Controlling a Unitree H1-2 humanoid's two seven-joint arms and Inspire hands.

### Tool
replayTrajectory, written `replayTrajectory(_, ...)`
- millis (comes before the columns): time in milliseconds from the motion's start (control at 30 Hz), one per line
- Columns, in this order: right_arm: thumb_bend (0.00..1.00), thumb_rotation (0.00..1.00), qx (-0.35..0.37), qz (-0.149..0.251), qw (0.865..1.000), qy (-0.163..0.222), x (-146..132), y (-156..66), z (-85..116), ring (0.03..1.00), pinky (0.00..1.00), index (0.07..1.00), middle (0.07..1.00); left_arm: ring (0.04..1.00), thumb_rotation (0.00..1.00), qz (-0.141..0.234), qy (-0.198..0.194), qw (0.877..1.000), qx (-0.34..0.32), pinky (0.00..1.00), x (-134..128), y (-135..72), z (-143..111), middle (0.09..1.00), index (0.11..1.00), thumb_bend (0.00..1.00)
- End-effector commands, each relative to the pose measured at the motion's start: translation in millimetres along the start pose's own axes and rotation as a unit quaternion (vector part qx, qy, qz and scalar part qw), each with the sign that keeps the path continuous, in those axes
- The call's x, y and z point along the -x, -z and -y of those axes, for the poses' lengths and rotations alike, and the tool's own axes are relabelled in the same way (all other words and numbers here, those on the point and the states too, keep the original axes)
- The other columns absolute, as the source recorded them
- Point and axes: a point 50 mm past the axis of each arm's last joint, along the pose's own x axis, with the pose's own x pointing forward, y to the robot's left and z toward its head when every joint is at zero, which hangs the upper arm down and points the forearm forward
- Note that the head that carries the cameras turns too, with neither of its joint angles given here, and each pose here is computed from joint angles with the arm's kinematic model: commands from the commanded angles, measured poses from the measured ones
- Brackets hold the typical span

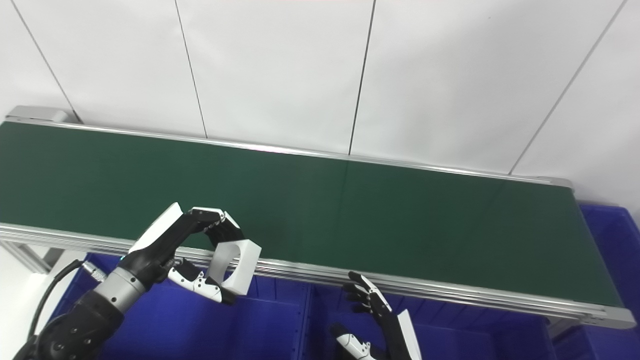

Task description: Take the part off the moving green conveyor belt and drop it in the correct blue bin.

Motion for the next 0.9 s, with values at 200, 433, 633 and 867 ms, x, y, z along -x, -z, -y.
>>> replayTrajectory(200, 0.62, 0.59, -0.005, 0.045, 0.999, 0.006, -4.3, -12.3, 1.0, 0.756, 0.68, 0.868, 0.79, 0.485, 0.0, 0.031, -0.008, 0.999, -0.008, 0.48, -1.2, -8.5, -6.4, 0.514, 0.453, 0.5)
replayTrajectory(433, 0.62, 0.59, -0.005, 0.045, 0.999, 0.006, -4.3, -12.3, 1.0, 0.756, 0.68, 0.868, 0.79, 0.485, 0.0, 0.031, -0.008, 0.999, -0.008, 0.48, -1.2, -8.5, -6.4, 0.514, 0.453, 0.5)
replayTrajectory(633, 0.62, 0.59, -0.005, 0.045, 0.999, 0.006, -4.3, -12.3, 1.0, 0.756, 0.68, 0.868, 0.79, 0.485, 0.0, 0.031, -0.008, 0.999, -0.008, 0.48, -1.2, -8.5, -6.4, 0.514, 0.453, 0.5)
replayTrajectory(867, 0.62, 0.59, -0.005, 0.045, 0.999, 0.006, -4.3, -12.3, 1.0, 0.756, 0.68, 0.868, 0.79, 0.485, 0.0, 0.031, -0.008, 0.999, -0.008, 0.48, -1.2, -8.5, -6.4, 0.514, 0.453, 0.5)
